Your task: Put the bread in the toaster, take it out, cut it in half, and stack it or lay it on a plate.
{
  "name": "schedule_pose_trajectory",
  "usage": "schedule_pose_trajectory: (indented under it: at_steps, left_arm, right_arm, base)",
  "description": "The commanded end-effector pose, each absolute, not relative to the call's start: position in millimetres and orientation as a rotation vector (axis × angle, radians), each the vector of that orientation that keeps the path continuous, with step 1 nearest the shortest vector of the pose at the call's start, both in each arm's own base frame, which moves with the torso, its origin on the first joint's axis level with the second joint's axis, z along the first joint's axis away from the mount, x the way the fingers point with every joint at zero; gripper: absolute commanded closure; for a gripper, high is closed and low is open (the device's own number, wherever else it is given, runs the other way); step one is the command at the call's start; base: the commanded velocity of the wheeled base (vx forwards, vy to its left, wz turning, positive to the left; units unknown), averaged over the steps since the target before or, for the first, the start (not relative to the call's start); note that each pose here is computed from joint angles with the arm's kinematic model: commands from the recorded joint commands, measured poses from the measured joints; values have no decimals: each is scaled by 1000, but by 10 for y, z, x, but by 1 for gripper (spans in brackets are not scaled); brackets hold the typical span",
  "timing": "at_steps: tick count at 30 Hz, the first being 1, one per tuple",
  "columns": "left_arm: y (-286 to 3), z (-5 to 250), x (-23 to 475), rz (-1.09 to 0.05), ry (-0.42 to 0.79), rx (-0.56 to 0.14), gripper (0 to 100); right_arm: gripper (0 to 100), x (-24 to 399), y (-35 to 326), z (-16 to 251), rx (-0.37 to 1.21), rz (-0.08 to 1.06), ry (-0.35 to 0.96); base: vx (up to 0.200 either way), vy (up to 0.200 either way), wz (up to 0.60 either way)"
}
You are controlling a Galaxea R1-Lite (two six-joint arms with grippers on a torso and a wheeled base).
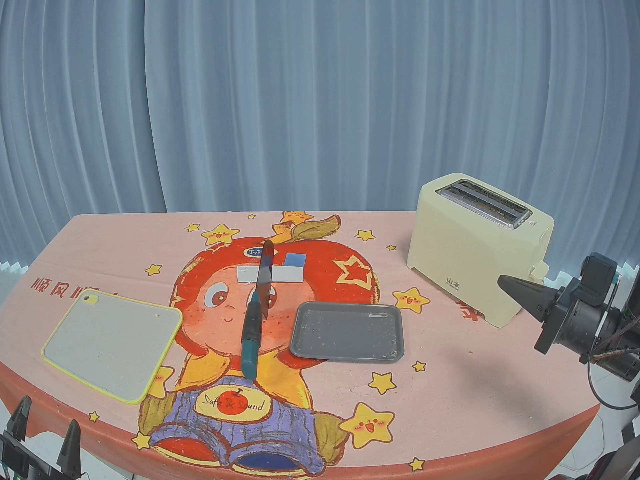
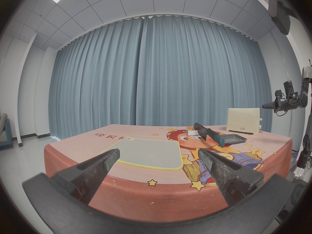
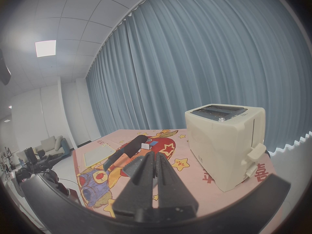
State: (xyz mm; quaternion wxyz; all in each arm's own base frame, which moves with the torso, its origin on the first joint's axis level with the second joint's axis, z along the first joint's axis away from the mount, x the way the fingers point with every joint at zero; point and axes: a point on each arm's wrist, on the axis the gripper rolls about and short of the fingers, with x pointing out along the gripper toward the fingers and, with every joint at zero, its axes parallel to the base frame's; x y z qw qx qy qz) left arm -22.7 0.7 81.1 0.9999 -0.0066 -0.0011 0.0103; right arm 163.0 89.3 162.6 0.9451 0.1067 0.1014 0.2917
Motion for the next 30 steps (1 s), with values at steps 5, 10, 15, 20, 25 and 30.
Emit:
schedule_pose_trajectory:
  at_steps: [5, 10, 15, 20, 25, 30]
  left_arm:
    - [7, 762, -213, 22, 17, -14, 0]
    - [7, 762, -213, 22, 17, -14, 0]
    - [7, 762, -213, 22, 17, -14, 0]
    - [7, 762, -213, 22, 17, -14, 0]
    - [7, 761, -213, 22, 18, -12, 0]
    - [7, 762, -213, 22, 17, -12, 0]
  right_arm:
    - [100, 1699, 788, 1545, 215, 512, 241]
    - [100, 1701, 745, 1514, 215, 487, 253]
    - [100, 1693, 727, 1467, 208, 477, 274]
    - [100, 1678, 717, 1413, 190, 466, 324]
    - [100, 1680, 702, 1384, 170, 412, 335]
    - [100, 1686, 698, 1364, 165, 388, 342]
  base:
    - [0, 0, 0]
    - [0, 0, 0]
    - [0, 0, 0]
    - [0, 0, 0]
    - [0, 0, 0]
    - [0, 0, 0]
